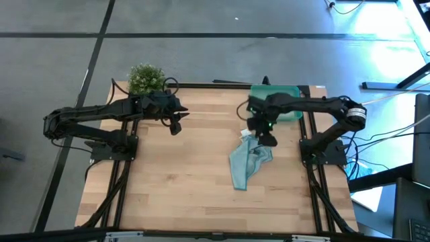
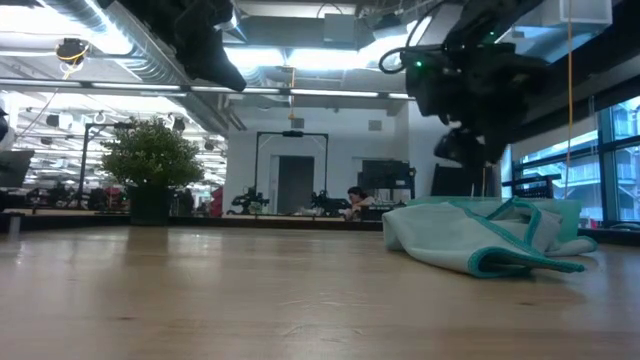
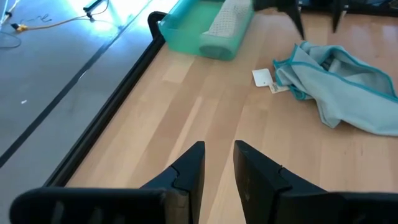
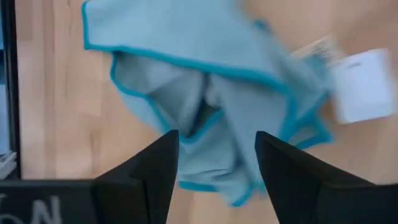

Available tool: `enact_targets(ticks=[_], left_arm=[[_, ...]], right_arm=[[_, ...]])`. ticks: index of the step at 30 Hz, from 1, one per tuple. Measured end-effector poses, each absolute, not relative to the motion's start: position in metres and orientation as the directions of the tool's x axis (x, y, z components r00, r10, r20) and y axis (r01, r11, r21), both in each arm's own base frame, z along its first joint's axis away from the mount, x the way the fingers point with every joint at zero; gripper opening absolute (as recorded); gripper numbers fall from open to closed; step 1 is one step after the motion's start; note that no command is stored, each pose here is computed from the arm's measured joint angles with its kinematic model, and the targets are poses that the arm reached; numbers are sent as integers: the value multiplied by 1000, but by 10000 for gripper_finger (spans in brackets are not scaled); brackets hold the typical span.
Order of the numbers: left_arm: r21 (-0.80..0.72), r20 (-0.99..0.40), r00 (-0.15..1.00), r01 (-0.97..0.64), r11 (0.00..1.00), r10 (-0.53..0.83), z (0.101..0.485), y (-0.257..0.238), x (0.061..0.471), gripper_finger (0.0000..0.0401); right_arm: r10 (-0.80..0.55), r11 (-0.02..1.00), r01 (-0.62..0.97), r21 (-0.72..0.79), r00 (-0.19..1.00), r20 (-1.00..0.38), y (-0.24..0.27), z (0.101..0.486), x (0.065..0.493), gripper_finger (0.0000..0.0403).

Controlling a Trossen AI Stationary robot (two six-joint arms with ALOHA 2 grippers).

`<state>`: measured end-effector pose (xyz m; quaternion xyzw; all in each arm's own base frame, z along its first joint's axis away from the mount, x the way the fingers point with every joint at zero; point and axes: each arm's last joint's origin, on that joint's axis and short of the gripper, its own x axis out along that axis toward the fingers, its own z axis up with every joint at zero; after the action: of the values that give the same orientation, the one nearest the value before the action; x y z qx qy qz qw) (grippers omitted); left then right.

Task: Roll microfiber towels into tight, uniform cylinder then place into a basket
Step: Roll the blue microfiber towel

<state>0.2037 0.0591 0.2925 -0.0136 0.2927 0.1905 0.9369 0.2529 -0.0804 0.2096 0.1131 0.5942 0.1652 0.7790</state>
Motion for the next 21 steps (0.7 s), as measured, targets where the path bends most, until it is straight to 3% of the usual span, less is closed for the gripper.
enact_targets(ticks=[5,12,21], left_arm=[[88,-562,750,-364,927,348,292,59,203,80],[88,-562,750,-364,927,348,292,59,203,80],[89,-562,750,-364,927,348,292,59,203,80]], right_arm=[[398,917,-116,381,238,-886,-64,186,252,213],[351,936,-144,320,424,-835,-57,160,263,213],[221,975,-162,154,604,-766,-59,162,280,213]])
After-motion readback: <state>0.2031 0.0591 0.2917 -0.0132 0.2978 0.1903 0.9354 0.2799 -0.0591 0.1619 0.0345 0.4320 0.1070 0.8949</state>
